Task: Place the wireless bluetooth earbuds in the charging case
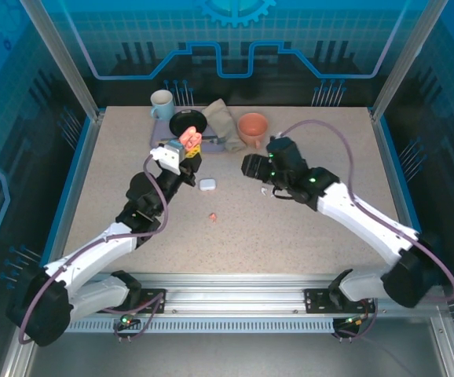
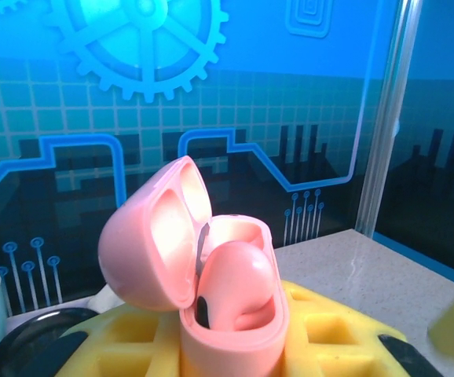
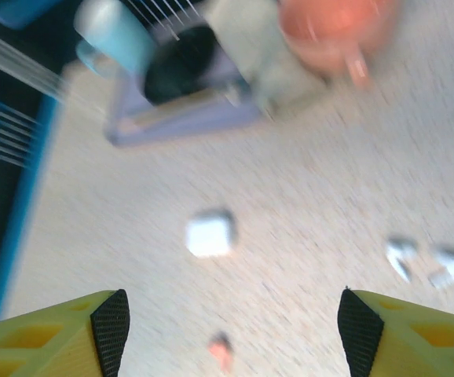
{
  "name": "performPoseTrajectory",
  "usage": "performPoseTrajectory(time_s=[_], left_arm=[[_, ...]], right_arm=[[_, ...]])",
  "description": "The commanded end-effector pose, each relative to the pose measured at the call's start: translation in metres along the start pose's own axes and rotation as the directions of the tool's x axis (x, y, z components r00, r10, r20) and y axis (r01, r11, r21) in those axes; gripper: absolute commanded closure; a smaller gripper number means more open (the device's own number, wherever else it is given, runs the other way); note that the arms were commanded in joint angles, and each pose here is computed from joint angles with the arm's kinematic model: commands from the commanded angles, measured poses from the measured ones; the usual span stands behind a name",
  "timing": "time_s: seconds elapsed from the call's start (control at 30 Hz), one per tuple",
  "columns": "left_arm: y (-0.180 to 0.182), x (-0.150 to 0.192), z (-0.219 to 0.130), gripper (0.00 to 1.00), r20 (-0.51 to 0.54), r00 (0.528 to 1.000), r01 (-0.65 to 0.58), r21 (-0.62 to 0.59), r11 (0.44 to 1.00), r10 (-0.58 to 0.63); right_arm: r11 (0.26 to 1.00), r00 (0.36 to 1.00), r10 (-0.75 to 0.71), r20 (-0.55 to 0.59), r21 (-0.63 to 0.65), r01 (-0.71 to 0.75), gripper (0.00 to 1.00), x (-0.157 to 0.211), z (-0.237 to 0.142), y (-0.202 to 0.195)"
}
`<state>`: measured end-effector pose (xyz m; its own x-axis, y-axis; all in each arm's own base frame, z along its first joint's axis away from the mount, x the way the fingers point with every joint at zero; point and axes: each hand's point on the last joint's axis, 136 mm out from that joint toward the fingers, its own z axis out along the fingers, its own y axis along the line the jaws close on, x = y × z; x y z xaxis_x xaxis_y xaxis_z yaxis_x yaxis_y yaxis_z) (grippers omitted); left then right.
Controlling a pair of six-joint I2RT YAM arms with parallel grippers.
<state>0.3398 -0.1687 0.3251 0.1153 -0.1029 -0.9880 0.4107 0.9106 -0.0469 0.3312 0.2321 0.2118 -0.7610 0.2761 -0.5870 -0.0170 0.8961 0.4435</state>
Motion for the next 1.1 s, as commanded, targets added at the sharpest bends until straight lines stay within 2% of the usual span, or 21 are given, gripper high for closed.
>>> performPoseTrajectory(time_s=[0.0, 0.1, 0.2, 0.33, 0.53, 0.7, 1.07], left_arm=[[0.013, -0.007, -0.009, 1.0, 0.02, 1.0, 0.003, -0.042, 0.999, -0.002], [0.021, -0.014, -0.013, 1.0, 0.037, 0.999, 0.01, -0.062, 0.998, -0.008], [0.026, -0.015, -0.017, 1.0, 0.038, 0.999, 0.018, -0.075, 0.997, -0.015], [0.031, -0.017, -0.02, 1.0, 0.049, 0.999, 0.025, -0.094, 0.995, -0.021], [0.037, -0.02, -0.023, 1.0, 0.061, 0.998, 0.029, -0.111, 0.993, -0.023], [0.04, -0.023, -0.022, 1.0, 0.069, 0.997, 0.038, -0.114, 0.993, -0.03], [0.042, -0.022, -0.022, 1.0, 0.071, 0.997, 0.047, -0.114, 0.992, -0.039]], right_arm=[[0.978, 0.955, -0.112, -0.276, 0.139, 0.155, 0.24, 0.065, 0.025, -0.016], [0.936, 0.895, -0.231, -0.383, 0.162, 0.311, 0.15, 0.095, 0.051, -0.005], [0.889, 0.831, -0.323, -0.452, 0.156, 0.43, 0.15, 0.118, 0.072, 0.01], [0.851, 0.766, -0.386, -0.515, 0.123, 0.511, 0.18, 0.137, 0.094, 0.024], [0.836, 0.693, -0.426, -0.581, 0.04, 0.548, 0.28, 0.158, 0.116, 0.039], [0.828, 0.66, -0.432, -0.615, 0.02, 0.561, 0.36, 0.169, 0.128, 0.041], [0.815, 0.643, -0.421, -0.64, 0.045, 0.578, 0.37, 0.184, 0.139, 0.043]])
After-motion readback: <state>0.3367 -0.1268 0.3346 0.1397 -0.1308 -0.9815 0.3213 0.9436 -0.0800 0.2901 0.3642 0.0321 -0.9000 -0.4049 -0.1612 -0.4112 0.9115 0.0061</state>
